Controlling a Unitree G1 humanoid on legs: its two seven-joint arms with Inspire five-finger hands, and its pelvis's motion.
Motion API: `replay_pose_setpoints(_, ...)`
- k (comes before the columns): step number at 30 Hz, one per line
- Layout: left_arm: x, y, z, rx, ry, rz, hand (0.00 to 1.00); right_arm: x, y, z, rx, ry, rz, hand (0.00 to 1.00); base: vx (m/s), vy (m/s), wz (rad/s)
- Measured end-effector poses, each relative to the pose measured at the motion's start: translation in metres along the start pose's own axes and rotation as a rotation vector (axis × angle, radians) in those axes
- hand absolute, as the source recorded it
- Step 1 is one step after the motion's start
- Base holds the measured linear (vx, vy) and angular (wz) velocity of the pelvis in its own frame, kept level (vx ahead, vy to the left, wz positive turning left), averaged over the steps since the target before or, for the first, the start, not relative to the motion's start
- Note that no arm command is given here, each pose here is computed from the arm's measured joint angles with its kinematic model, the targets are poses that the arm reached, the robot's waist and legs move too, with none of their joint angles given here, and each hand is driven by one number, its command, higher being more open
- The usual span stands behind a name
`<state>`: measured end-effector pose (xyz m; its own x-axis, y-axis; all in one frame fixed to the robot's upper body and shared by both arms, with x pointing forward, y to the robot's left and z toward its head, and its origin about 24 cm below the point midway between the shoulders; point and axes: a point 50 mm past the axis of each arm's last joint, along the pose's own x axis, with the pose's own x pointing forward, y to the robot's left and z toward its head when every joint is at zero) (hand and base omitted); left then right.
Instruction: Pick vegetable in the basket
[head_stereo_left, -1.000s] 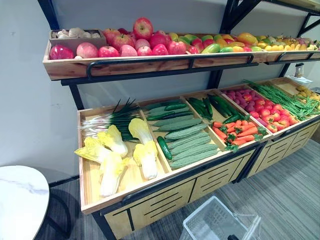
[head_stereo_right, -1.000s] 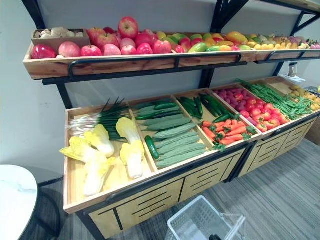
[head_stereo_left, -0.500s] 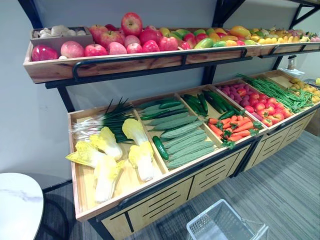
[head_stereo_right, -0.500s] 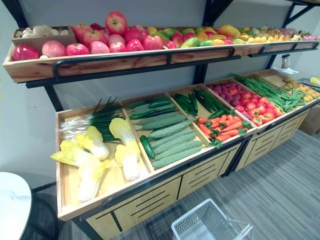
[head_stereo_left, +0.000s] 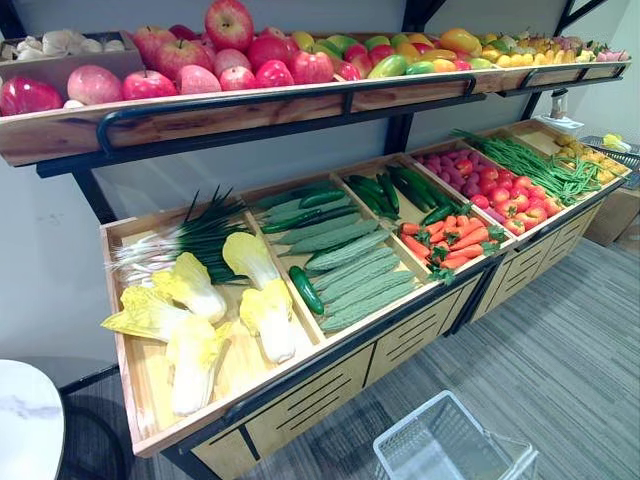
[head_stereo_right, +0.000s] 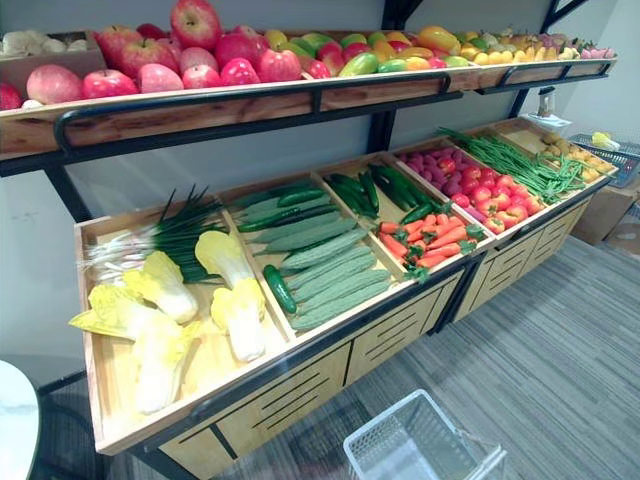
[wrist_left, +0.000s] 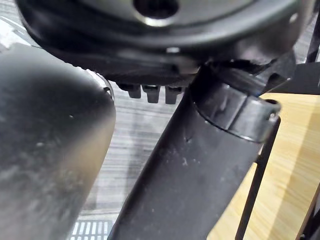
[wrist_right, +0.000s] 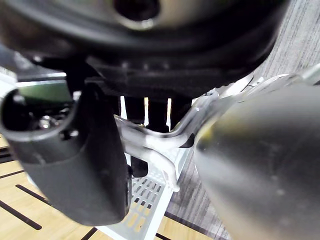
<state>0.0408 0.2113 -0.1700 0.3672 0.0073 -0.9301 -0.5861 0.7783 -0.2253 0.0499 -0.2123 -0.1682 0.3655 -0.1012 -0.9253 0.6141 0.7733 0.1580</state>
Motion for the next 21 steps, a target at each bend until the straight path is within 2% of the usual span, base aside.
replay_pose_setpoints(12,0.0019,-0.0044,0.0028,0.069,-0.009,-0.003,1.00,0.0025,0.0024,0.0042,-0.045,0.013,-0.004,0.00,0.00,0.002,0.00)
replay_pose_setpoints(17,0.0022,-0.0065,0.0029,0.163,-0.017,-0.009,1.00,0.0025,0.0024,0.0038,-0.023,0.012,-0.012,0.00,-0.02,0.008,0.00)
replay_pose_setpoints(21,0.0024,-0.0063,0.0045,0.168,-0.019,-0.007,1.00,0.0021,0.0009,0.0026,0.005,0.012,-0.022,0.00,0.00,0.000,0.00)
